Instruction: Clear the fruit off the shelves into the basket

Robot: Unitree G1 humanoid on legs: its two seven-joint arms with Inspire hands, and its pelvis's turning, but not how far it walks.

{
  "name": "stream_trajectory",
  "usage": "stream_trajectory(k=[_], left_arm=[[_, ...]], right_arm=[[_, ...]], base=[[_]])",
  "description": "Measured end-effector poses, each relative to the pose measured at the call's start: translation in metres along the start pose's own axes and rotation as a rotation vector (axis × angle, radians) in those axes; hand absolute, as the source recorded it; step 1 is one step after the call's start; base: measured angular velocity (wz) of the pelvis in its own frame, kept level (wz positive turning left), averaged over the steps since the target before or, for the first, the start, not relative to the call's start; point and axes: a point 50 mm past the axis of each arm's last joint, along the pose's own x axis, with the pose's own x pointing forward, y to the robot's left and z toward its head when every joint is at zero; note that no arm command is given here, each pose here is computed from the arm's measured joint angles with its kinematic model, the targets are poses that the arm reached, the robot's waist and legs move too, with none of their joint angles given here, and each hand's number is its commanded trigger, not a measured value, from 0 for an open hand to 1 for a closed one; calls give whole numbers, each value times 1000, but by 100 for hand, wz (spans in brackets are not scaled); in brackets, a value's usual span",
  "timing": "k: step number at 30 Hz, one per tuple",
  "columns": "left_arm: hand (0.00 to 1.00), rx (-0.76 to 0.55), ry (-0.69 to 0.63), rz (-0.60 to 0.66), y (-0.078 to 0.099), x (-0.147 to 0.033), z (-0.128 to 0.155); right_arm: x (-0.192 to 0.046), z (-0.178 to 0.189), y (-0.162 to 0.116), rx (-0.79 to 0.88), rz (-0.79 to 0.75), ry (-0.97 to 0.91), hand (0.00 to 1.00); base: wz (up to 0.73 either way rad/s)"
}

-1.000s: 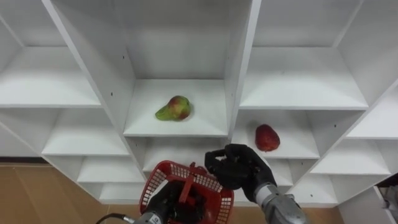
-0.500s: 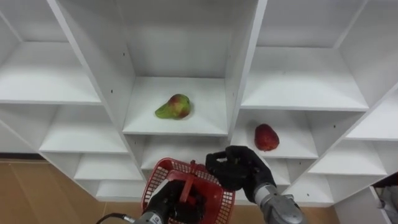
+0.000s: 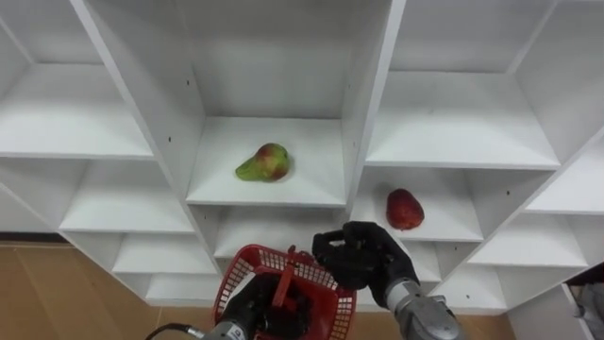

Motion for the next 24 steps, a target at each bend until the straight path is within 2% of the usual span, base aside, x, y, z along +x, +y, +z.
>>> stream_trajectory(k=[24], left_arm=[[100,-25,-9,-16,-4,2,3]], right_arm=[[4,-9,5,-35,24,43,100]], base=[[0]])
